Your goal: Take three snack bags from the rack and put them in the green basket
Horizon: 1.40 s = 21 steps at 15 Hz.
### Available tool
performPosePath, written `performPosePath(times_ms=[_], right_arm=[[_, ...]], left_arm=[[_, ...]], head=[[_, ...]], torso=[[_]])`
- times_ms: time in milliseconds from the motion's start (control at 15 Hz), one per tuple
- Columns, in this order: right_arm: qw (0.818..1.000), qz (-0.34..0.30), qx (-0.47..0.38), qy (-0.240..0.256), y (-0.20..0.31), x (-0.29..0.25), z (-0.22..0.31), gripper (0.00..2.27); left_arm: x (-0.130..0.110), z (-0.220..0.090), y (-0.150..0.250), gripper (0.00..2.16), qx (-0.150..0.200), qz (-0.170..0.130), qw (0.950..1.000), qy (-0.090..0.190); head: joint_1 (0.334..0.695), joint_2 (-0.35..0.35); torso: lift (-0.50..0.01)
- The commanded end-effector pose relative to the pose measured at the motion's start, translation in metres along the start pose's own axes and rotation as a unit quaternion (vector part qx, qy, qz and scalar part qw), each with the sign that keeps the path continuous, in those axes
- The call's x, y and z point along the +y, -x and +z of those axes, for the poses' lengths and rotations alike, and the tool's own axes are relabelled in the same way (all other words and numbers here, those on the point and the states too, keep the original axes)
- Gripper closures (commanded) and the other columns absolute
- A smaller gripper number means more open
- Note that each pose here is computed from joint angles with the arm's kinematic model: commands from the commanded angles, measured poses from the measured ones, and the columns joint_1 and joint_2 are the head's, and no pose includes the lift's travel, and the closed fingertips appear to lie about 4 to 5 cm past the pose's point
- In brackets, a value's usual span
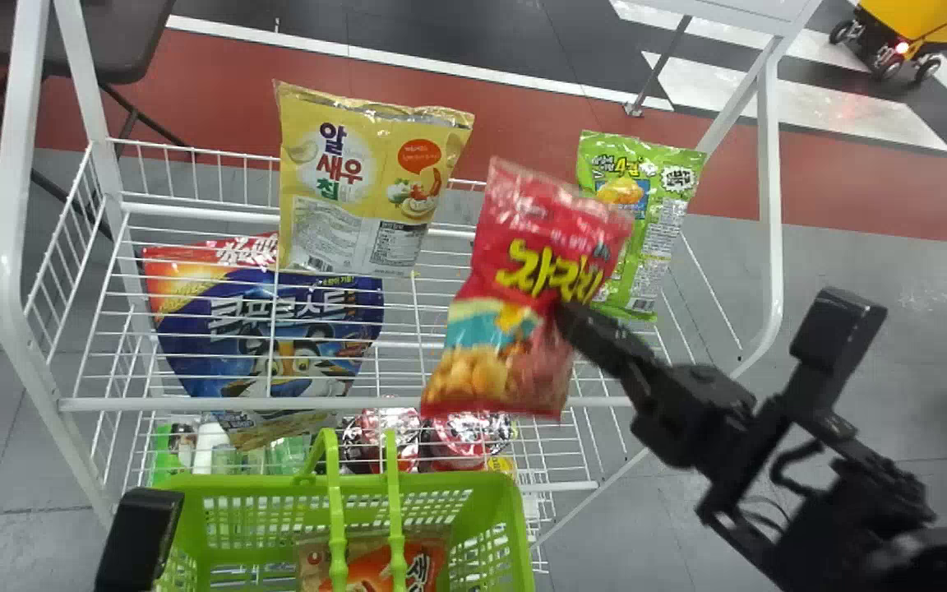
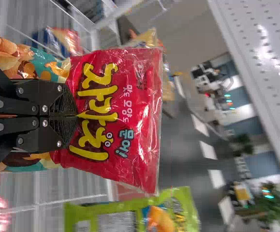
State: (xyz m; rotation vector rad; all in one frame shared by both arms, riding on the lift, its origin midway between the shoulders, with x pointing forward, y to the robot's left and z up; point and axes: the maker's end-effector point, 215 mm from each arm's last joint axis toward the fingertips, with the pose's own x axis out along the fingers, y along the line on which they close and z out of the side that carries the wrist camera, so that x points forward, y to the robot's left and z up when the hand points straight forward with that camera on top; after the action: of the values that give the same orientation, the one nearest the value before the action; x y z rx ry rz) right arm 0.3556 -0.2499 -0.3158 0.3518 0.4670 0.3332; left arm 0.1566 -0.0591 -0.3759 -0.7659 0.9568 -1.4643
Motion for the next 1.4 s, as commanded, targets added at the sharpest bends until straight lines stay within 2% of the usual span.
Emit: performPosePath(times_ms=[0, 67, 200, 333, 667, 867, 1067, 1267, 1333], right_arm=[[0.995, 0.01, 0.077, -0.056, 0.034, 0.014, -0.046, 2.15], [0.992, 0.015, 0.104, -0.063, 0.047, 0.016, -0.056, 2.15], [0.975, 0.024, 0.189, -0.112, 0.072, 0.028, -0.103, 2.15], [0.975, 0.023, 0.188, -0.114, 0.074, 0.026, -0.102, 2.15], [0.95, 0.076, 0.243, -0.181, 0.057, 0.053, -0.161, 2.15], [0.935, 0.078, 0.293, -0.184, 0.045, 0.071, -0.205, 2.15], [0.93, 0.081, 0.321, -0.161, 0.025, 0.09, -0.234, 2.15], [0.918, 0.124, 0.348, -0.146, 0.0, 0.118, -0.256, 2.15], [0.92, 0.154, 0.334, -0.137, -0.012, 0.133, -0.251, 2.15]], left_arm=[[0.001, 0.006, -0.002, 1.93, -0.001, 0.004, 1.0, -0.007], [0.001, 0.007, -0.003, 1.93, -0.002, 0.004, 1.0, -0.008], [0.0, 0.008, -0.003, 1.93, -0.001, 0.003, 1.0, -0.009], [-0.002, 0.008, -0.005, 1.93, 0.0, 0.002, 0.9999, -0.012], [-0.009, 0.004, -0.009, 1.93, 0.004, 0.0, 0.9999, -0.016], [-0.014, 0.002, -0.012, 1.93, 0.007, -0.001, 0.9998, -0.019], [-0.014, 0.0, -0.011, 1.93, 0.008, 0.001, 0.9998, -0.019], [-0.014, -0.002, -0.012, 1.93, 0.011, 0.002, 0.9998, -0.017], [-0.013, -0.003, -0.012, 1.93, 0.012, 0.005, 0.9998, -0.016]], head=[[0.695, -0.35], [0.695, -0.35], [0.695, -0.35], [0.695, -0.35], [0.695, -0.35], [0.695, -0.35], [0.695, -0.35], [0.695, -0.35], [0.695, -0.35]], torso=[[-0.015], [-0.015], [-0.015], [-0.015], [-0.015], [-0.015], [-0.015], [-0.015], [-0.015]])
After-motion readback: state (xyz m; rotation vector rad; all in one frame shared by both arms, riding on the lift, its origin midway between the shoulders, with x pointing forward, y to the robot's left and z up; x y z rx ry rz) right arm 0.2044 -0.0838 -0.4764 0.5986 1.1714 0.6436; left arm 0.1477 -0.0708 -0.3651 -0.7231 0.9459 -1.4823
